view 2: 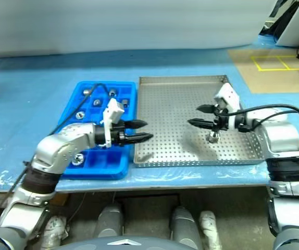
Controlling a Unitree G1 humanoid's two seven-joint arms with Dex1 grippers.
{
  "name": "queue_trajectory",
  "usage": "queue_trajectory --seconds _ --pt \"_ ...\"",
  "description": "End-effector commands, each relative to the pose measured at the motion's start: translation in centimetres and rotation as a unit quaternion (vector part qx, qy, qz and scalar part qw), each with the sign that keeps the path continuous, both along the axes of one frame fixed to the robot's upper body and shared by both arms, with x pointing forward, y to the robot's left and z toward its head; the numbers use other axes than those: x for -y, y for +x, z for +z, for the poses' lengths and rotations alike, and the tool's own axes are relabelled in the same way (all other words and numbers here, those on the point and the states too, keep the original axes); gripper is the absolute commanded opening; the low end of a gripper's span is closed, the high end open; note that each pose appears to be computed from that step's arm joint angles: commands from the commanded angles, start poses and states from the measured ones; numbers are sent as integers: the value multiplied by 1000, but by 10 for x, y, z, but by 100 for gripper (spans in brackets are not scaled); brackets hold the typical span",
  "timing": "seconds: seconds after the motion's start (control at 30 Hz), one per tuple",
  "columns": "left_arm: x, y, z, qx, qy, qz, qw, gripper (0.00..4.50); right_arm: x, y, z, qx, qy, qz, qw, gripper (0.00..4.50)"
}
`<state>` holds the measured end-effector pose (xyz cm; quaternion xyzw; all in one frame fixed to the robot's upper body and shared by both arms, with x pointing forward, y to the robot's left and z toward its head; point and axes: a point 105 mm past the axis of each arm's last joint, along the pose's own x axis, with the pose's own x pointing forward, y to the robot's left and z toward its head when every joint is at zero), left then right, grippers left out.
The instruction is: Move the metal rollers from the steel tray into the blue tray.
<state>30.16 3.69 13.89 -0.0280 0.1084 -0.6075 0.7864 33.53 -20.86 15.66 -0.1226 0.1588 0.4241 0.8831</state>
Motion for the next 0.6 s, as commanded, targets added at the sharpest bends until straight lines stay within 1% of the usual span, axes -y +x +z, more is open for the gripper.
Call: queue_trajectory --seconds 0.03,0.17,0.27,0.33,0.5,0.6 --pt "10 1 8 28 -5 -27 999 334 20 1 -1 16 4 -55 998 360" --pt "12 2 8 30 -10 -35 999 334 29 -4 -21 -1 4 -83 997 360" --pt "13 2 6 30 -7 -38 999 334 37 0 -31 -2 13 -120 993 360" --pt "14 1 6 31 -7 -40 999 334 44 0 -41 -10 3 -136 991 360" --pt "14 2 8 32 -9 -35 999 334 54 4 -49 -13 3 -155 988 360" --pt "14 2 8 32 -9 -31 999 334 59 7 -58 -22 -4 -168 986 360"
